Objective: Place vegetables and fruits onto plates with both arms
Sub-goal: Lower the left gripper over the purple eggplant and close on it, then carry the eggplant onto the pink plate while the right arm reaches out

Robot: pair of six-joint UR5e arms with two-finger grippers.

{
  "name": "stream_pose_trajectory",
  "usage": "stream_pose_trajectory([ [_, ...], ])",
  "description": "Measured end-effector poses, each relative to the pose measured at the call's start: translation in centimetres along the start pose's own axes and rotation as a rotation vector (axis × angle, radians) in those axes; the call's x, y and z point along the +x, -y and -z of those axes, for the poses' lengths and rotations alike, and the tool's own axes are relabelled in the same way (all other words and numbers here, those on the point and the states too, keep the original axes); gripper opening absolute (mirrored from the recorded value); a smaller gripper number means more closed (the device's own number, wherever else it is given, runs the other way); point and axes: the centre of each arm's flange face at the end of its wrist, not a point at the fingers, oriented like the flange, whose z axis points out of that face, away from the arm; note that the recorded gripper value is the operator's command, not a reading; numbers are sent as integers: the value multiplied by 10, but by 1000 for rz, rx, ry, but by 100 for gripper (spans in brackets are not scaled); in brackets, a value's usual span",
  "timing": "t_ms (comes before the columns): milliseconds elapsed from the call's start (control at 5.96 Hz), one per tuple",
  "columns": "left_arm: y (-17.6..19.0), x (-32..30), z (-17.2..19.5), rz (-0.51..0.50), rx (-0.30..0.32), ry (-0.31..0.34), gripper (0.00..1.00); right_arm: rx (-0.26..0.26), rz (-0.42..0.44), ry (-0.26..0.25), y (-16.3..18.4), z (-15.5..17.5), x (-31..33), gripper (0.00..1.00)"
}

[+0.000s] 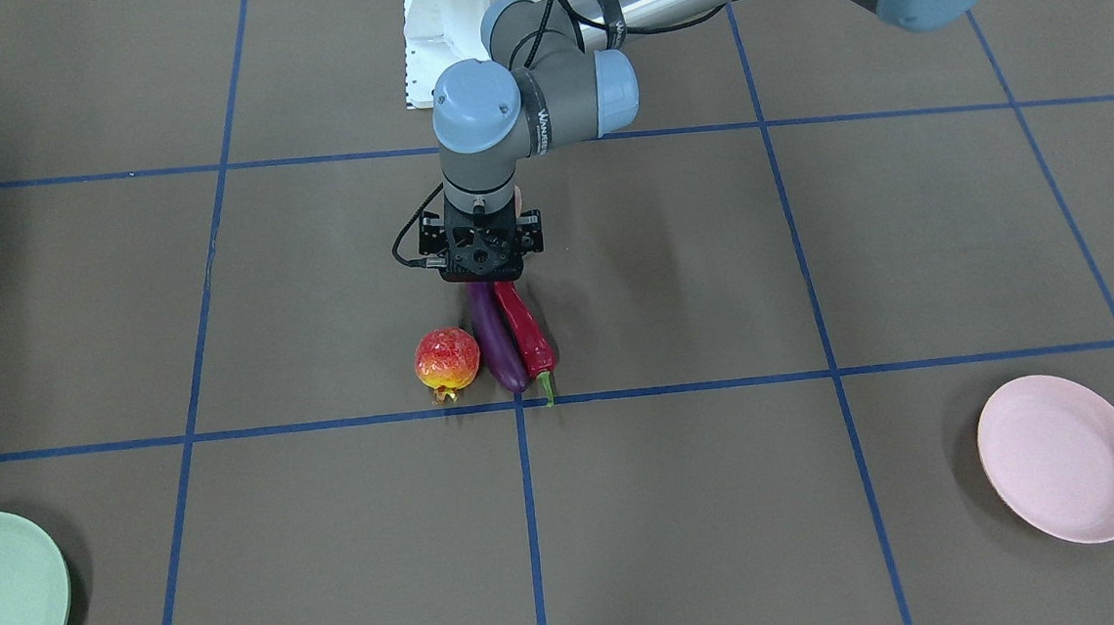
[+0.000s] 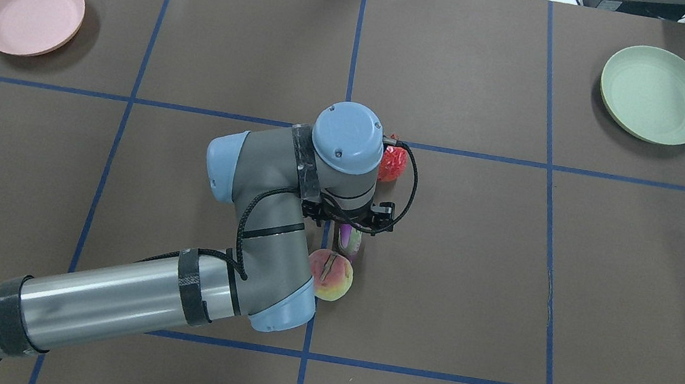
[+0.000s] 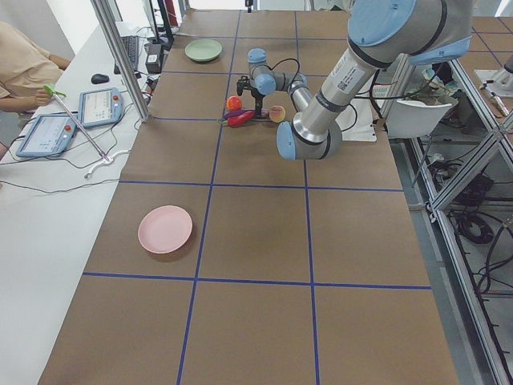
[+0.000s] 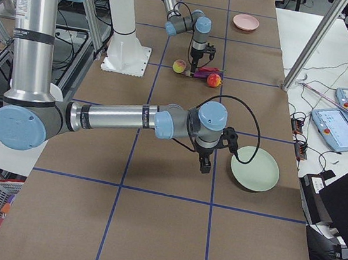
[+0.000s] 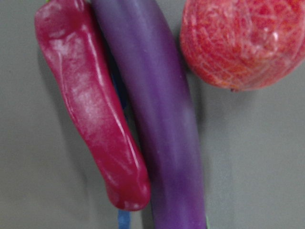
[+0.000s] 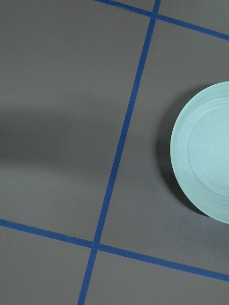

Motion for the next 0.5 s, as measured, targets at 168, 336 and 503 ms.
stream_pose_trajectory([
  [168, 1, 0, -3, 9, -1, 5, 24, -1, -1, 0, 0, 0, 0, 100],
  [336, 1, 0, -4, 17, -3, 7, 0, -2, -2, 0, 0, -1, 1, 100],
  [503, 1, 0, -3, 27, -3, 6, 0, -3, -3, 0, 0, -1, 1, 100],
])
